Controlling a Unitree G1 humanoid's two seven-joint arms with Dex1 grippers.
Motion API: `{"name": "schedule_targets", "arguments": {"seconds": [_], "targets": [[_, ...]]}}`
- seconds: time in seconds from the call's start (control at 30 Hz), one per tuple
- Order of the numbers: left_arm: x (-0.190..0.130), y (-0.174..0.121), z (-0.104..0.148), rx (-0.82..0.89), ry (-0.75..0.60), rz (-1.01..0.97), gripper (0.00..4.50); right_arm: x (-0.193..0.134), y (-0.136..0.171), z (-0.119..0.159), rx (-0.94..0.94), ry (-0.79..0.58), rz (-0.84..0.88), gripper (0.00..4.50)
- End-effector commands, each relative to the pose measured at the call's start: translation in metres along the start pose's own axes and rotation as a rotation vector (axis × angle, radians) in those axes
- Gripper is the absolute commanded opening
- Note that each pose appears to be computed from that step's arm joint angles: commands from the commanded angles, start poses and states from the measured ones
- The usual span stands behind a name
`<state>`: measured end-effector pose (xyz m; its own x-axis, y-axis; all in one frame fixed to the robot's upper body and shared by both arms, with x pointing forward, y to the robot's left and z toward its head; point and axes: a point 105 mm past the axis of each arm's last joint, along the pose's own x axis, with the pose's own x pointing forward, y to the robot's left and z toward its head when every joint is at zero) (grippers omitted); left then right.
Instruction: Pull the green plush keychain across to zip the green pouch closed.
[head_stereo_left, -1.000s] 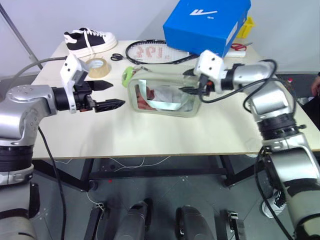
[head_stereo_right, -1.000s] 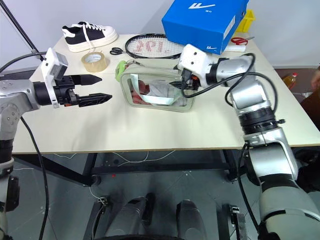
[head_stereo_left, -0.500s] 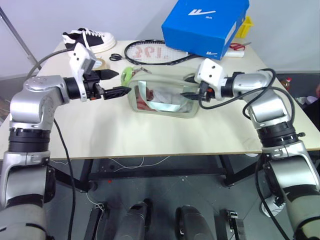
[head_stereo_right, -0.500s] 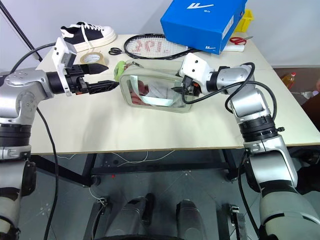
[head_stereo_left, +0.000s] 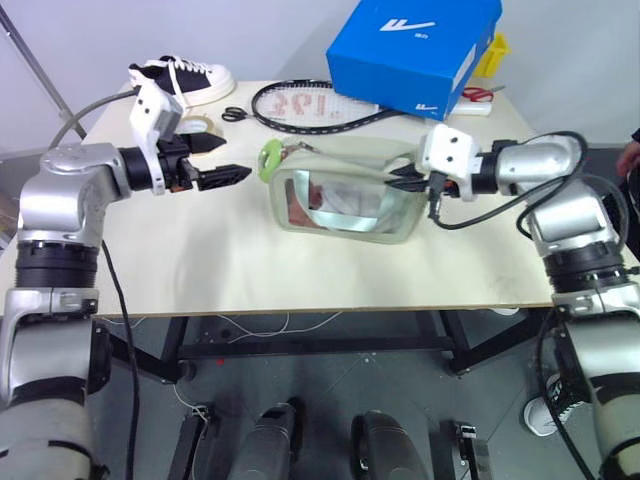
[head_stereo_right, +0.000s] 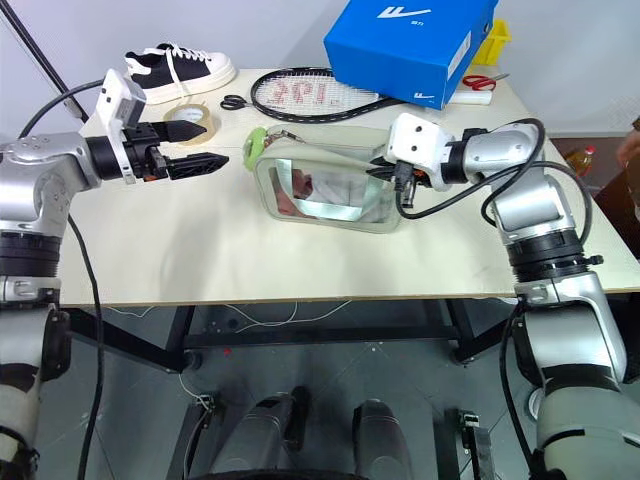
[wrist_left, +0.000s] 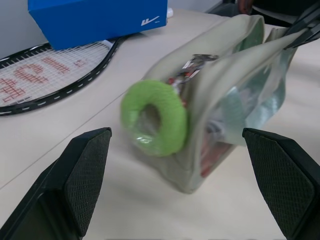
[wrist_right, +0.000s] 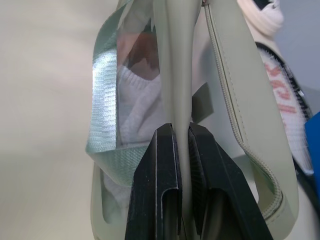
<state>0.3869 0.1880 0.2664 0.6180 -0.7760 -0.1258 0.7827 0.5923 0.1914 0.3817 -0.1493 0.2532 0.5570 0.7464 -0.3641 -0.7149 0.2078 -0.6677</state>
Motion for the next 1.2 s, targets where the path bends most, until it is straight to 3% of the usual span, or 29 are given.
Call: {"name": "schedule_targets", "arguments": {"seconds": [0.03,0.17,0.3,0.53,0.73,1.0,1.2], "targets": [[0.008,-0.002,0.01,0.04,-0.041,-0.015,4.5,-0.013,-0.013,0.02,-0.032,-0.083,-0.046,0.06],[0.026,-0.001,-0.004,0.061,-0.028,0.008,4.5,-0.01,-0.009,0.016,-0.027,-0.085,-0.037,0.06],[0.05,0.017,0.002,0.003,-0.113,0.137,4.5,-0.006,-0.008,0.016,-0.014,-0.091,-0.038,0.06],[0.073,0.009,0.009,-0.165,-0.199,0.059,4.5,-0.004,-0.002,0.013,-0.004,-0.086,-0.027,0.06],[0.075,0.008,0.014,-0.29,-0.25,0.019,4.5,-0.005,0.0,0.012,0.001,-0.078,-0.025,0.06],[0.058,0.008,0.038,-0.491,-0.395,-0.081,4.5,-0.007,0.002,0.008,0.006,-0.057,-0.027,0.06],[0.067,0.018,0.01,-0.474,-0.312,0.054,4.5,-0.008,0.0,0.009,0.008,-0.057,-0.031,0.06]]}}
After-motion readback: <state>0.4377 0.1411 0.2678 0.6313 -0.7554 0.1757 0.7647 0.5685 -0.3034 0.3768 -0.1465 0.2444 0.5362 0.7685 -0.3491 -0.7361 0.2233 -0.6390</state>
